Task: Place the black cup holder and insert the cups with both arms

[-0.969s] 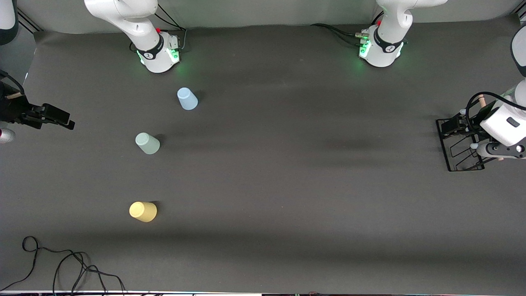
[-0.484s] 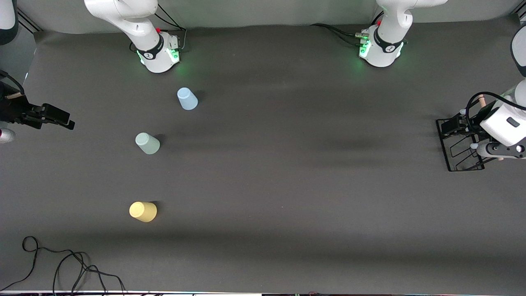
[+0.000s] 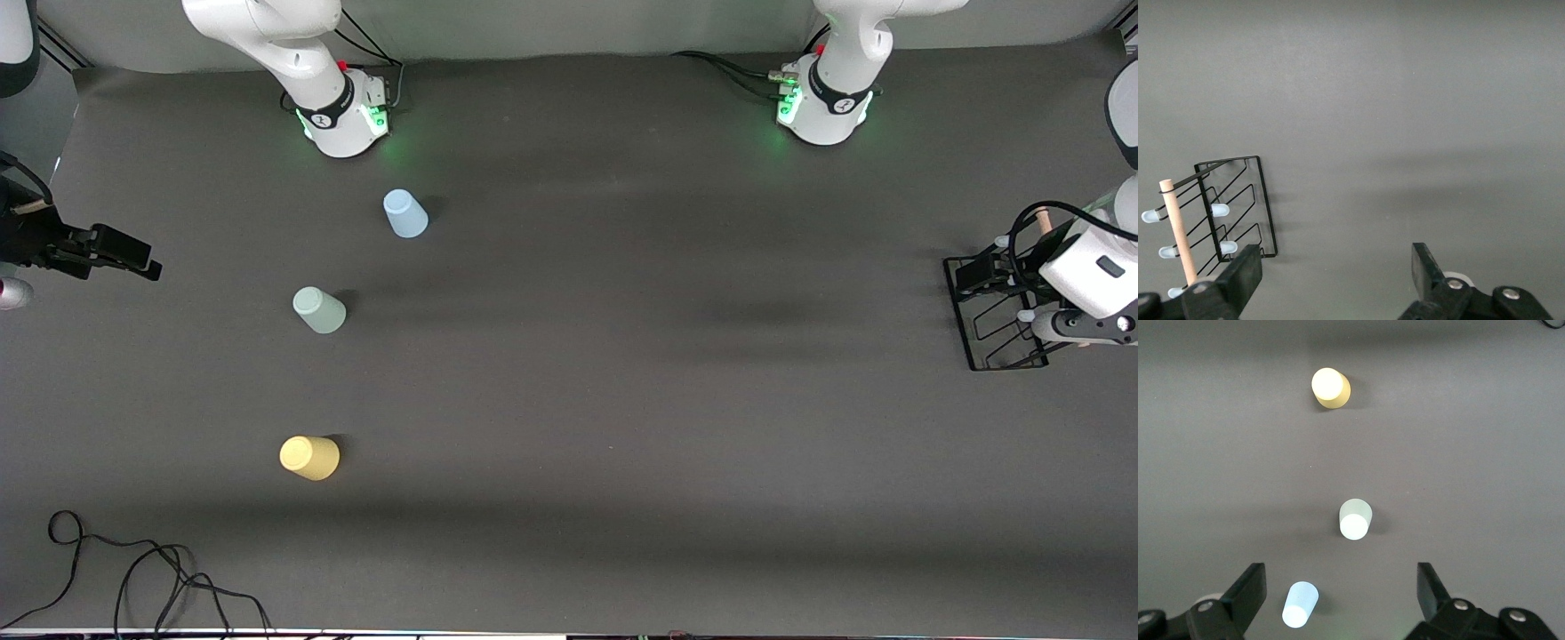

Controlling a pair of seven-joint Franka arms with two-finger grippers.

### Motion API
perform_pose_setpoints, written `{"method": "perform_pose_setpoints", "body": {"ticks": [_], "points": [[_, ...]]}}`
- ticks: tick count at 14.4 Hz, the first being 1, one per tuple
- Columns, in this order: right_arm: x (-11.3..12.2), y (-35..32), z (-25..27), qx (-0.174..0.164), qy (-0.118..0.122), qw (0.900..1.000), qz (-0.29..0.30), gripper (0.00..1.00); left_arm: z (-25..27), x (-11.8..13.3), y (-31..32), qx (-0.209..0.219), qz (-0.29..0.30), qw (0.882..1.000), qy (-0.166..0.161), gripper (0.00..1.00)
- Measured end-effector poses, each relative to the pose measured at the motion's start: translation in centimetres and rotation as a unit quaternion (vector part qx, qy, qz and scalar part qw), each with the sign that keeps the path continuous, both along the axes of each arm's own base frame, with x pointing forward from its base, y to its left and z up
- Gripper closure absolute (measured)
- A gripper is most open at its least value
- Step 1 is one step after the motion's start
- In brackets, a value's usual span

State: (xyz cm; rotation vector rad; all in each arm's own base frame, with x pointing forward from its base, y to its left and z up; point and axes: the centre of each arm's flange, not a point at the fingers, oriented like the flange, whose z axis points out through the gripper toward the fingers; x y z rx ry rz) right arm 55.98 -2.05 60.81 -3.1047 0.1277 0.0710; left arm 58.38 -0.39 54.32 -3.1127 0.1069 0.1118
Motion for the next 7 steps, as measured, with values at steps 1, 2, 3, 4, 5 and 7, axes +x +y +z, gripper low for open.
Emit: {"method": "perform_pose_setpoints", "body": {"ticks": [1, 2, 3, 4, 5, 7], "points": [[0.0, 0.0, 0.0, 0.0, 0.0, 1.0, 0.0, 0.0, 0.0, 0.0, 0.0, 0.0, 0.0, 1.0, -0.001, 0.0], [0.0, 0.0, 0.0, 0.0, 0.0, 1.0, 0.0, 0.0, 0.1, 0.1, 0.1, 0.0, 0.001, 1.0, -0.002, 0.0], [0.0, 0.0, 0.0, 0.0, 0.0, 1.0, 0.0, 0.0, 0.1, 0.1, 0.3, 0.0, 0.003, 1.0, -0.004, 0.01], [0.0, 0.0, 0.0, 0.0, 0.0, 1.0, 0.0, 0.0, 0.1, 0.1, 1.0, 0.001, 0.006, 1.0, -0.005, 0.03], [0.0, 0.0, 0.0, 0.0, 0.0, 1.0, 0.0, 0.0, 0.2, 0.1, 2.1, 0.003, 0.004, 1.0, -0.005, 0.03], [0.0, 0.0, -0.1, 0.0, 0.0, 1.0, 0.0, 0.0, 0.3, 0.0, 5.5, 0.019, -0.015, 1.0, -0.003, 0.03]]}}
